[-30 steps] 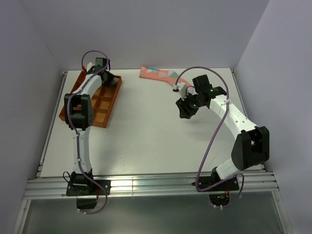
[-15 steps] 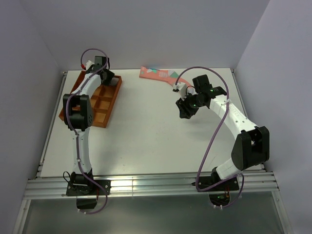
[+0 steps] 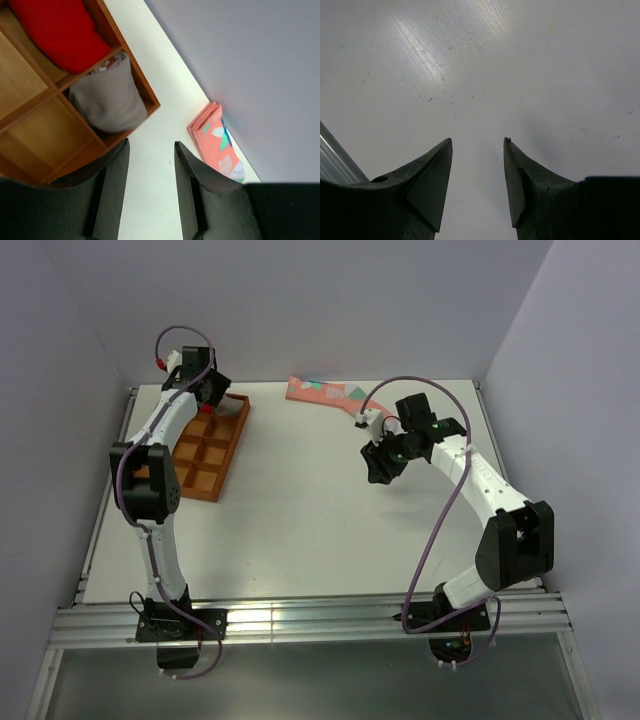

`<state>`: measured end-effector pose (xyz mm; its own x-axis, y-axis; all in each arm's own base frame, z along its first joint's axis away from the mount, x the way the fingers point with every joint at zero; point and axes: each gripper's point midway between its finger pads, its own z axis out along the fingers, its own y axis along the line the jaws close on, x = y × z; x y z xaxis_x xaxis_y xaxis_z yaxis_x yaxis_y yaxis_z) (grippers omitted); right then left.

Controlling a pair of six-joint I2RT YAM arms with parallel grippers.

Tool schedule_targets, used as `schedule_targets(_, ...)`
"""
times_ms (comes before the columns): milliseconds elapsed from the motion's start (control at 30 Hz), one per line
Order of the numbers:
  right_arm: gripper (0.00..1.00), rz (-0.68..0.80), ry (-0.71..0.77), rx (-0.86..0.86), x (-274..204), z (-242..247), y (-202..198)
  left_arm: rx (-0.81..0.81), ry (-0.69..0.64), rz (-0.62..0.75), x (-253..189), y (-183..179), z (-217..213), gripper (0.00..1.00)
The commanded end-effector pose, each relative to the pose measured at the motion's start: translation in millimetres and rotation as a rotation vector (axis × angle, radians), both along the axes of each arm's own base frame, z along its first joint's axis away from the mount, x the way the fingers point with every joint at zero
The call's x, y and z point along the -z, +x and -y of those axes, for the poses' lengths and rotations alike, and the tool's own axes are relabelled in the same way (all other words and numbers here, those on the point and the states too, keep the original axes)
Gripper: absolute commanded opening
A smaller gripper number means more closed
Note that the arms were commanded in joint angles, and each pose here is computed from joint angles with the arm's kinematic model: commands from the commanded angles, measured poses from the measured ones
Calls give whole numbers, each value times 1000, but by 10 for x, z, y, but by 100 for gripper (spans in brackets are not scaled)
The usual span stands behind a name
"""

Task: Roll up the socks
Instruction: Reset both arms

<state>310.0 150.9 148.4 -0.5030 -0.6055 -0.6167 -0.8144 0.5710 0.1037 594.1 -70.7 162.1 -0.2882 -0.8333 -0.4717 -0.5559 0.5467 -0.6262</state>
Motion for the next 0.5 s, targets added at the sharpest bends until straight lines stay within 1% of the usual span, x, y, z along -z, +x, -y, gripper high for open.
schedule_targets(0, 53, 125, 68, 28, -434, -29, 66, 123, -9, 163, -673, -166, 277, 47)
schedule_targets(33, 53, 138, 75, 32, -480, -30, 63, 155, -4, 185, -754, -229, 364, 47)
schedule_targets(67, 54, 156, 88, 35, -536, -40, 64, 213, 13, 208, -869, -398, 547, 47)
schedule_targets(133, 54, 190, 118, 60, -674, -41, 41, 282, 35, 264, -1040, -568, 761, 48)
schedule_targets(167, 55, 207, 131, 67, -727, -43, 36, 350, 54, 282, -1116, -790, 966, 48)
schedule_targets(200, 55, 232, 151, 78, -828, -34, 0, 399, 59, 296, -1148, -905, 1084, 48)
schedule_targets(233, 56, 247, 163, 87, -877, -25, -17, 455, 62, 313, -1198, -1067, 1307, 48)
schedule_targets(267, 57, 265, 174, 96, -906, -16, -23, 497, 80, 331, -1244, -1265, 1381, 48)
schedule_targets(333, 58, 305, 209, 128, -1071, 30, -90, 575, 99, 359, -1272, -1520, 1594, 49)
schedule_targets(367, 59, 319, 219, 145, -1105, 50, -98, 632, 115, 372, -1286, -1757, 1757, 48)
schedule_targets(400, 61, 341, 235, 171, -1199, 77, -138, 660, 129, 394, -1303, -1871, 1830, 49)
schedule_targets(433, 62, 353, 244, 181, -1235, 89, -158, 665, 144, 410, -1312, -1974, 1878, 50)
schedule_targets(467, 66, 354, 250, 189, -1246, 96, -183, 717, 130, 429, -1297, -2199, 2021, 50)
